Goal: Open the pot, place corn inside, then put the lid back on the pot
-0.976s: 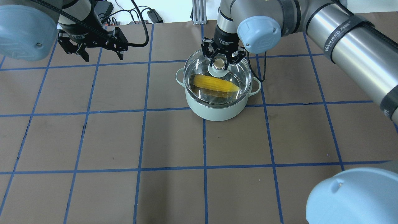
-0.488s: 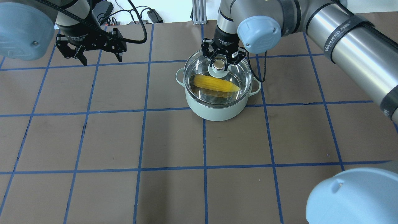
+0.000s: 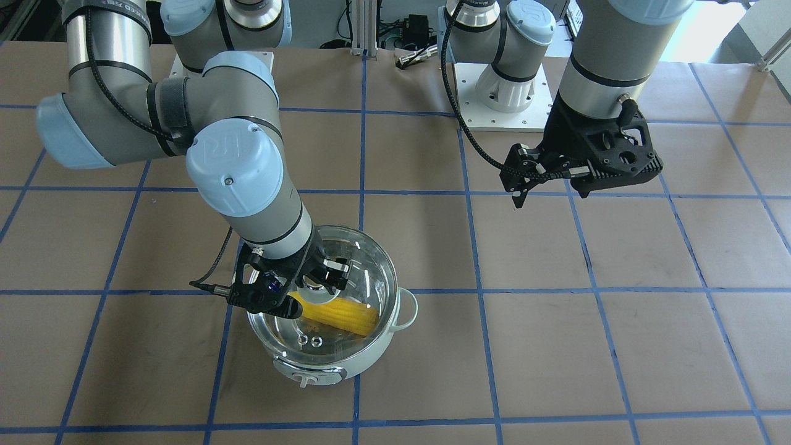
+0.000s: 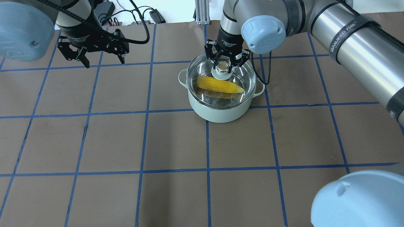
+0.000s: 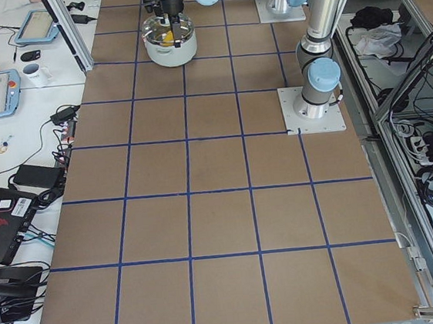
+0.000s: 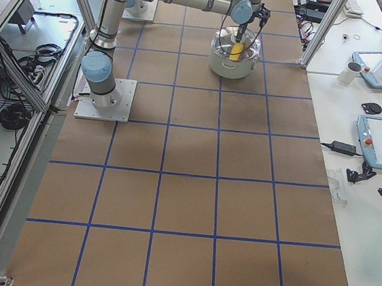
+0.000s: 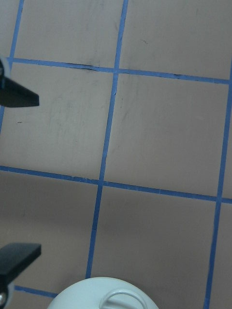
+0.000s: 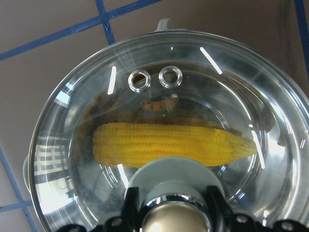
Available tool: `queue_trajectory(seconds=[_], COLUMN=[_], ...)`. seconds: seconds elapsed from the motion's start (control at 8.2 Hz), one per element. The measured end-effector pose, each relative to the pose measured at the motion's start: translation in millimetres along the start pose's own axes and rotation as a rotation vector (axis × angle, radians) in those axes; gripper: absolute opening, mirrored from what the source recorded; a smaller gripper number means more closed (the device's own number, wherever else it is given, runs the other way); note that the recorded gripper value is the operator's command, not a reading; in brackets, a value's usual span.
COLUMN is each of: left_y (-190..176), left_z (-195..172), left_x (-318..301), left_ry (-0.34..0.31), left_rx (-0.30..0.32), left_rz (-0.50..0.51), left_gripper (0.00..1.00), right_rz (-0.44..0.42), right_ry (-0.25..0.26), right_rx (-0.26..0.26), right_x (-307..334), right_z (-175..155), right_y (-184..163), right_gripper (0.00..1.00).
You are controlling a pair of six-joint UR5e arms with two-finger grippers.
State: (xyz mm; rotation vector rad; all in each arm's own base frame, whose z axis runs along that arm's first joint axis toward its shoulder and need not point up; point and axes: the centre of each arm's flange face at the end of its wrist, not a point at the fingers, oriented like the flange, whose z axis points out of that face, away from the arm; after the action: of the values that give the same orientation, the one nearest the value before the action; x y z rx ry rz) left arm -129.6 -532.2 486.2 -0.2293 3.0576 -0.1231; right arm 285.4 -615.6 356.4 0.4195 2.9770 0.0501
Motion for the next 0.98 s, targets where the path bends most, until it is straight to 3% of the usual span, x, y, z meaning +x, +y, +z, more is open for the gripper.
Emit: queue_trajectory(seconds=[0.49, 0.85, 0.98], left_y=[1.9, 1.8, 0.6], left_z=[-2.1, -1.9, 0.5], left_x=[6.8, 7.6, 7.9], left_ry=[0.065, 0.071, 0.070], left_rx=[-0.005, -0.005, -0.007], left_rz=[0.004, 0.004, 0.005], left_gripper=[1.00, 1.00, 1.00], right_rz=[0.037, 0.032, 0.031], right_ry=[-0.002, 0.000, -0.003], right_rx=[-0.019, -0.020, -0.017], right_x=[2.0, 3.2, 3.0], right_z=[7.4, 9.8, 8.8], right_y=[3.7, 5.1, 5.2], right_gripper=[0.64, 0.79, 0.80])
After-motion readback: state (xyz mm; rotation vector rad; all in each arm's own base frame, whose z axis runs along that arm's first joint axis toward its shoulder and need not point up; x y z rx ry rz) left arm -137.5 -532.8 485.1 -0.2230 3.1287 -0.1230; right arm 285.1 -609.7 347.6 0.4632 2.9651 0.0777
